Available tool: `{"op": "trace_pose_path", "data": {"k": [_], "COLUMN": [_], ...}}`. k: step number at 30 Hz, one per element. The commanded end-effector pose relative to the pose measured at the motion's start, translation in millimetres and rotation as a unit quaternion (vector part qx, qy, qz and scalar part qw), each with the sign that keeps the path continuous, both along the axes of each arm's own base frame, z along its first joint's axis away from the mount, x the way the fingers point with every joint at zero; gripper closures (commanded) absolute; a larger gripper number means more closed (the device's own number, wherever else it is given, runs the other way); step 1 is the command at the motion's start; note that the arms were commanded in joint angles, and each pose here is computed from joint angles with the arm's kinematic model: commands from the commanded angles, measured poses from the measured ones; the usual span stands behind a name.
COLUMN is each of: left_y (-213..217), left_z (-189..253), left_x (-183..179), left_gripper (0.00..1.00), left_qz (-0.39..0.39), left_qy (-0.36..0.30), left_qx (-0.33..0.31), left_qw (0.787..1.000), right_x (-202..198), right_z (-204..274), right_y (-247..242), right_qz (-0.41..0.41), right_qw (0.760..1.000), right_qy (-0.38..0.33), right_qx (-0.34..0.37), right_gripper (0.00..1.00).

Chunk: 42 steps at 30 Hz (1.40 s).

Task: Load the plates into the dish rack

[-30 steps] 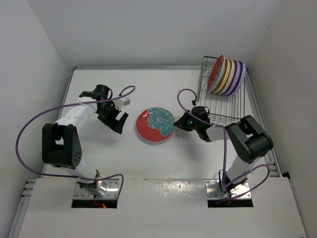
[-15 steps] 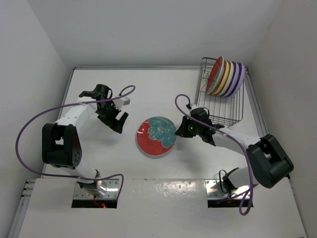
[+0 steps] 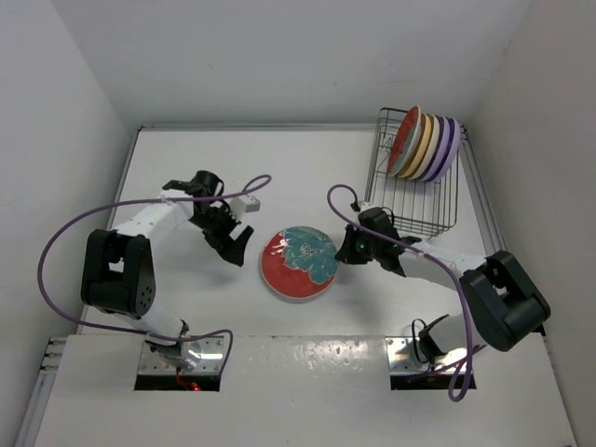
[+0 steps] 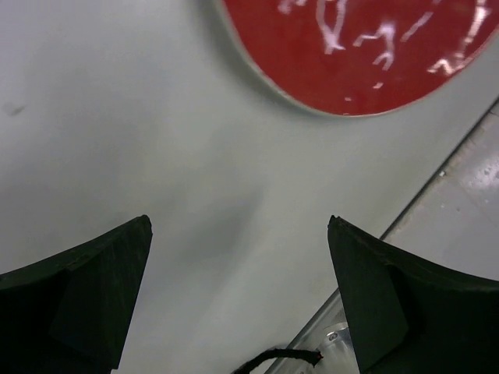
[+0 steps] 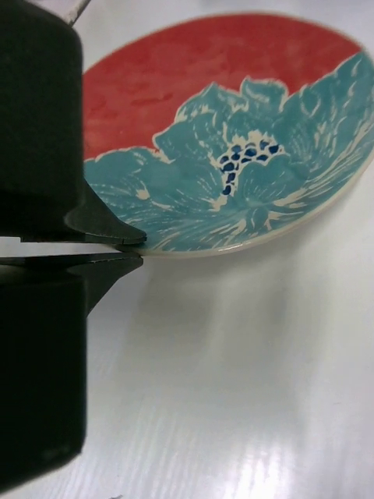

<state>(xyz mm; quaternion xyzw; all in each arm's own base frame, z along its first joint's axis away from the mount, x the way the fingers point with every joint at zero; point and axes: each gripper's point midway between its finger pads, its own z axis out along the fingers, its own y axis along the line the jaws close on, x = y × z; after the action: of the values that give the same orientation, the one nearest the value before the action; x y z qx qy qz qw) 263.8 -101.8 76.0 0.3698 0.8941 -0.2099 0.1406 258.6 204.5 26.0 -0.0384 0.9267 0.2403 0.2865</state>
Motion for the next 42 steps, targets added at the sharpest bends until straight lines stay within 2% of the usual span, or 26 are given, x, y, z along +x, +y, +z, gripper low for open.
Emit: {"op": "trace_pose_path", "data": {"k": [1, 5, 10, 11, 12, 13, 16, 19, 24, 26, 28, 29, 32, 35, 39, 41, 42], "left_y": [-37.5, -51.0, -71.7, -73.8, -76.7, -76.0, -77.7, -77.0, -78.3, -79.6, -79.1, -81.3, -82.6, -81.4, -62.5, -52.7, -38.6], "left_z": [-2.0, -18.2, -27.9, -31.3, -32.4, -39.5, -51.9, -62.5, -68.2, -67.5, -70.1, -70.1, -69.4, -67.9, -44.9, -15.9, -3.4], "left_x": [-29.3, -25.9, -23.1, -18.8, -18.5, -20.3, -17.4, -21.2, -21.9, -22.5, -23.1, -24.8, -25.4, -23.7, -1.6, 18.0, 31.2], "left_gripper": [0.0, 0.02, 0.27, 0.27, 0.27, 0.27, 0.3, 0.38, 0.43, 0.44, 0.44, 0.44, 0.44, 0.44, 0.28, 0.23, 0.19], "left_qz": [-0.087, -0.101, -0.117, -0.111, -0.106, -0.105, -0.101, -0.103, -0.108, -0.108, -0.112, -0.117, -0.117, -0.116, -0.091, -0.073, -0.047], "left_qy": [0.009, 0.003, -0.002, -0.004, 0.001, 0.014, 0.033, 0.048, 0.054, 0.055, 0.057, 0.057, 0.059, 0.058, 0.04, 0.011, -0.003], "left_qx": [-0.059, -0.048, -0.047, -0.049, -0.056, -0.053, -0.049, -0.038, -0.042, -0.046, -0.045, -0.045, -0.049, -0.044, -0.038, -0.044, -0.046], "left_qw": [0.994, 0.994, 0.992, 0.993, 0.993, 0.993, 0.993, 0.993, 0.992, 0.992, 0.991, 0.991, 0.99, 0.991, 0.994, 0.996, 0.998], "right_x": [0.6, -11.3, -16.4, -19.8, -20.1, -21.6, -25.4, -29.5, -34.8, -46.0, -41.1, -43.2, -42.7, -41.1, -17.3, -10.1, 16.8], "right_z": [-4.1, -18.6, -22.2, -24.1, -25.5, -27.1, -34.2, -36.8, -35.3, -39.4, -29.5, -30.7, -30.2, -20.0, 30.5, 53.1, 101.8], "right_y": [5.9, 4.4, 6.2, 5.7, 5.0, 5.0, 3.2, 12.4, 34.2, 42.3, 53.7, 56.4, 59.8, 58.3, 67.0, 58.0, 64.7], "right_qz": [-0.004, -0.01, -0.017, -0.019, -0.022, -0.022, -0.032, -0.023, 0.008, 0.022, 0.036, 0.04, 0.048, 0.051, 0.078, 0.068, 0.068], "right_qw": [1.0, 0.999, 0.998, 0.998, 0.998, 0.998, 0.997, 0.995, 0.987, 0.98, 0.976, 0.974, 0.976, 0.978, 0.98, 0.986, 0.98], "right_qy": [-0.014, 0.006, 0.008, 0.013, 0.017, 0.021, 0.042, 0.058, 0.074, 0.104, 0.09, 0.097, 0.082, 0.058, -0.022, -0.049, -0.12], "right_qx": [0.027, 0.036, 0.057, 0.058, 0.059, 0.057, 0.057, 0.082, 0.142, 0.169, 0.196, 0.199, 0.196, 0.196, 0.184, 0.145, 0.147], "right_gripper": [1.0, 1.0, 1.0, 1.0, 0.98, 0.88, 0.7, 0.61, 0.59, 0.59, 0.63, 0.75, 1.0, 1.0, 1.0, 1.0, 1.0]}}
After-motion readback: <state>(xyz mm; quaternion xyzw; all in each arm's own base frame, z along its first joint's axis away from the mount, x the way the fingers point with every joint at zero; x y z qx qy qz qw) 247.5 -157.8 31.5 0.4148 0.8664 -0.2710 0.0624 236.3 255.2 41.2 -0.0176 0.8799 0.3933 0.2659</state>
